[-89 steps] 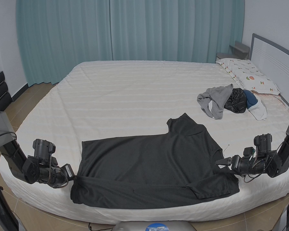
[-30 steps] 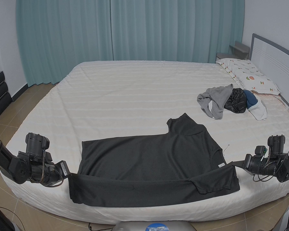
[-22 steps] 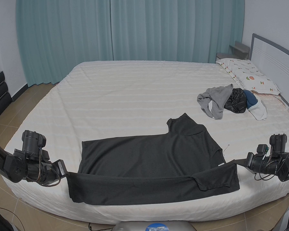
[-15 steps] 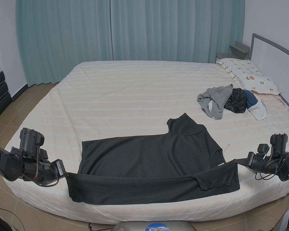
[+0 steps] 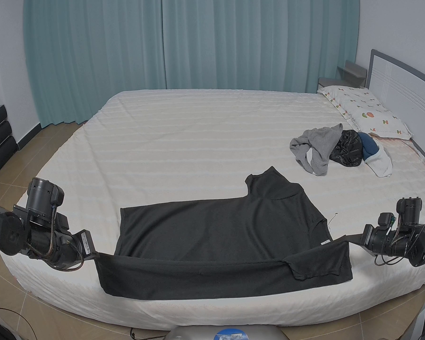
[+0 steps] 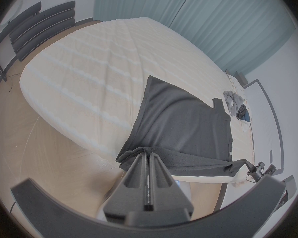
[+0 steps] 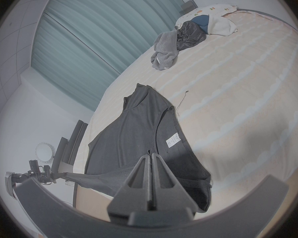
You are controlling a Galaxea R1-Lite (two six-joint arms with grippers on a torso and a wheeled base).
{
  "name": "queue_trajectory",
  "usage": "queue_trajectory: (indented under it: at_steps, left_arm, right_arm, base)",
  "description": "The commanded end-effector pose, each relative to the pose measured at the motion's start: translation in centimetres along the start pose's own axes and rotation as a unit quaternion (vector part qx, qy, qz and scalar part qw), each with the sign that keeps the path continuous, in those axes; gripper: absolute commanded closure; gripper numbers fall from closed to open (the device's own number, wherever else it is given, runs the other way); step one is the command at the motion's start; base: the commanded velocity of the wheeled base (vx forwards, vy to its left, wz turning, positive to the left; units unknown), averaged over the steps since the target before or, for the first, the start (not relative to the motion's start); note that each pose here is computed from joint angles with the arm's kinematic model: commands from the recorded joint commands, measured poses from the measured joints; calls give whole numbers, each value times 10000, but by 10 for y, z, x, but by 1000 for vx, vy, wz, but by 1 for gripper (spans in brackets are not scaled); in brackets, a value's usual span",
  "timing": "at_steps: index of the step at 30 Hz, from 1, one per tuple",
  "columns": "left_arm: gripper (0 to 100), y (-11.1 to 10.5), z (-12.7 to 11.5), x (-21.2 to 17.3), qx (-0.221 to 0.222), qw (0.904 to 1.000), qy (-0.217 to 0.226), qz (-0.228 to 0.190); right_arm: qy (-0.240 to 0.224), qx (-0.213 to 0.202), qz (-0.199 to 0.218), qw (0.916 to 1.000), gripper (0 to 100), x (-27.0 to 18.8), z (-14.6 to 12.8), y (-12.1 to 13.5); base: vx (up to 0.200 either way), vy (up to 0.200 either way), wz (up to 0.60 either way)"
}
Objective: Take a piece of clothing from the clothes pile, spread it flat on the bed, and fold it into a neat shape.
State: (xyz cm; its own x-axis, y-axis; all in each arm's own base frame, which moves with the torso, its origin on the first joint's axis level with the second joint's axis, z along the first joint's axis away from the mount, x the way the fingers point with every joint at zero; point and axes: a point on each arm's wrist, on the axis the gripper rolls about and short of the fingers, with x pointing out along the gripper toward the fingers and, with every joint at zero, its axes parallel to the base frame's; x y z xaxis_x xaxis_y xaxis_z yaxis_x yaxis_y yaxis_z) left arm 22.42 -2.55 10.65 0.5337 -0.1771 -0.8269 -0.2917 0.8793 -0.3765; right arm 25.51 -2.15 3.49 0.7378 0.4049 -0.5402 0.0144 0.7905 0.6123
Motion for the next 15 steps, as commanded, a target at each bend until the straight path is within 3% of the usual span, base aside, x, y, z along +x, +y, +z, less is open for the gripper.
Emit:
queue_trajectory:
  at_steps: [1,8,15]
  left_arm:
    - [100,3,1,23,-43,9992,331,216]
    - [100,7,12,57,-236,9973,559,419]
    - [100,12,23,93,-658,9971,245,282]
  right_arm:
    - [86,28,-21,10000,100,4,-3,-1]
    - [198,34,-43,9998,100,20,-3,-7]
    - [291,57,-63,9995,100,43,1,-16]
  base:
    - [0,0,0]
    - [0,0,0]
    - [0,0,0]
